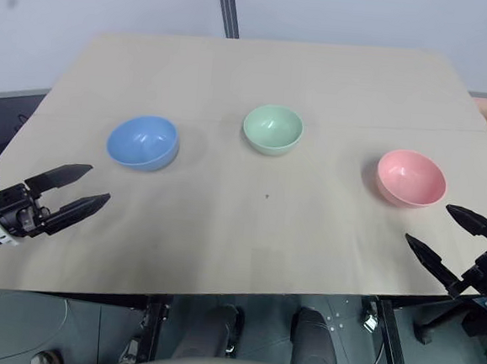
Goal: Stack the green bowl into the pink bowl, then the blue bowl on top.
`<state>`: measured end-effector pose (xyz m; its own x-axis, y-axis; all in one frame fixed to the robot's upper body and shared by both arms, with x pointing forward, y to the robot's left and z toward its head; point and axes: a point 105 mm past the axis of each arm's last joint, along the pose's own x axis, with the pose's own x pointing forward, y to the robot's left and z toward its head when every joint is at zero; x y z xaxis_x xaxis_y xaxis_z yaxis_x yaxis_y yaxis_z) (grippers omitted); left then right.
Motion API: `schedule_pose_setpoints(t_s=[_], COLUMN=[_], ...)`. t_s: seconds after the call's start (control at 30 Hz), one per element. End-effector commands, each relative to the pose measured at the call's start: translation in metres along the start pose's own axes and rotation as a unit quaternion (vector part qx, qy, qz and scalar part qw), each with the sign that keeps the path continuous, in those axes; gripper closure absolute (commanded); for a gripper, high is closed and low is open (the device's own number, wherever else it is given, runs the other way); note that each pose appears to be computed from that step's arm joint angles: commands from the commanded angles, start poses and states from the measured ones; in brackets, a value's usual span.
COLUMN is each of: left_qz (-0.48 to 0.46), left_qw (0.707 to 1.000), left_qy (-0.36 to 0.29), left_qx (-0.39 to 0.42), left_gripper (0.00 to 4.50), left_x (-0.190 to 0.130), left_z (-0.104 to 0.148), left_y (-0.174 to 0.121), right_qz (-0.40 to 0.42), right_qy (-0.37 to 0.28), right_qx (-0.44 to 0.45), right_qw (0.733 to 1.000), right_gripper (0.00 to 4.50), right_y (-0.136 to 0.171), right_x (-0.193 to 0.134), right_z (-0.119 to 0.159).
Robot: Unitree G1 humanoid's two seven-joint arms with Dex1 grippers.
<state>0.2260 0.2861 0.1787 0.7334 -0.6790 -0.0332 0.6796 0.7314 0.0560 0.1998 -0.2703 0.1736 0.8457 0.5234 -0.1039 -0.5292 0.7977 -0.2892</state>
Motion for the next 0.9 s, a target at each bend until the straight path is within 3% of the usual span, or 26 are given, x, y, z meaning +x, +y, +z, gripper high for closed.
schedule_pose_setpoints(t_s=[0.03, 0.33, 0.47, 0.67, 0.77, 0.9], left_qz=[-0.008, -0.070, -0.137, -0.228, -0.253, -0.272], left_qw=[1.000, 0.996, 0.989, 0.971, 0.964, 0.959], left_qy=[-0.010, -0.042, -0.044, -0.051, -0.063, -0.067], left_qx=[0.022, 0.027, 0.033, 0.049, 0.050, 0.051], left_gripper=[0.00, 0.00, 0.00, 0.00, 0.00, 0.00], left_x=[0.006, 0.038, 0.057, 0.080, 0.088, 0.092], left_z=[0.012, 0.027, 0.030, 0.027, 0.030, 0.033], left_y=[0.000, -0.020, -0.041, -0.068, -0.079, -0.087], right_qz=[-0.010, -0.027, -0.038, -0.018, -0.032, -0.045], right_qy=[-0.020, -0.012, 0.055, 0.115, 0.162, 0.191], right_qx=[-0.012, -0.023, -0.045, 0.021, 0.013, 0.010], right_qw=[1.000, 0.999, 0.997, 0.993, 0.986, 0.981], right_gripper=[0.02, 0.02, 0.02, 0.02, 0.02, 1.27], right_y=[-0.008, -0.009, -0.012, -0.014, -0.024, -0.035], right_x=[0.001, 0.034, 0.064, 0.111, 0.125, 0.133], right_z=[0.013, 0.014, 0.001, -0.020, -0.037, -0.050])
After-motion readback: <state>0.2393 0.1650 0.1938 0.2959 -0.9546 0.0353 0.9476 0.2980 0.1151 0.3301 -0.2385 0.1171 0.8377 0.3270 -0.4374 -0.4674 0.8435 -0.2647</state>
